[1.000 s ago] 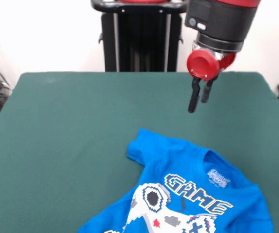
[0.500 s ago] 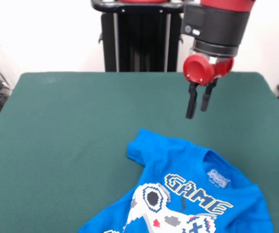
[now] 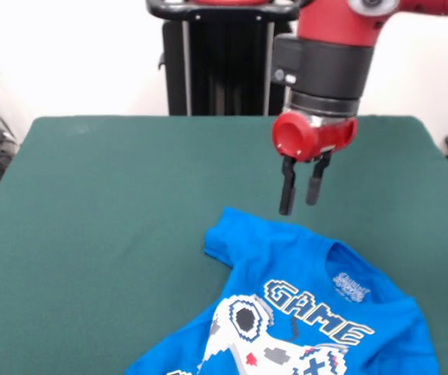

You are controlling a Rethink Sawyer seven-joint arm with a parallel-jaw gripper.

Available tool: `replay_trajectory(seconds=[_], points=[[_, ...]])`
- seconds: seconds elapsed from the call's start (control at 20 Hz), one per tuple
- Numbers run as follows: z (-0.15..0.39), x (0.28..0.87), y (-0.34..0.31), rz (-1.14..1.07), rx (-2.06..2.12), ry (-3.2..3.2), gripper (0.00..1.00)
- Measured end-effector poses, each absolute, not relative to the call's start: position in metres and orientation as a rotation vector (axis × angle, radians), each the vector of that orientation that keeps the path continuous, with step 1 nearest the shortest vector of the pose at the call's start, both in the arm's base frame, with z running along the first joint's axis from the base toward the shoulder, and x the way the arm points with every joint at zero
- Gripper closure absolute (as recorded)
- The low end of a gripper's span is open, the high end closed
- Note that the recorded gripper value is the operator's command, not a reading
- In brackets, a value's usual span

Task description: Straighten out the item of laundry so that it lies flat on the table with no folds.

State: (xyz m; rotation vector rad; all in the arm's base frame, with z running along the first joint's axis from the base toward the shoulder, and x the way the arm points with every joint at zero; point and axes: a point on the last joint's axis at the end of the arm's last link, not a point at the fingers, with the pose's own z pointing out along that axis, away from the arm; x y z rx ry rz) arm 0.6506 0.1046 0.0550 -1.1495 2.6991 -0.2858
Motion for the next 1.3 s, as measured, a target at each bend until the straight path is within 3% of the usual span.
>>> replay_trajectory(seconds=[1.3], points=[[-0.033,0.626,0.082,-0.072,-0.988,2.758,0.0]])
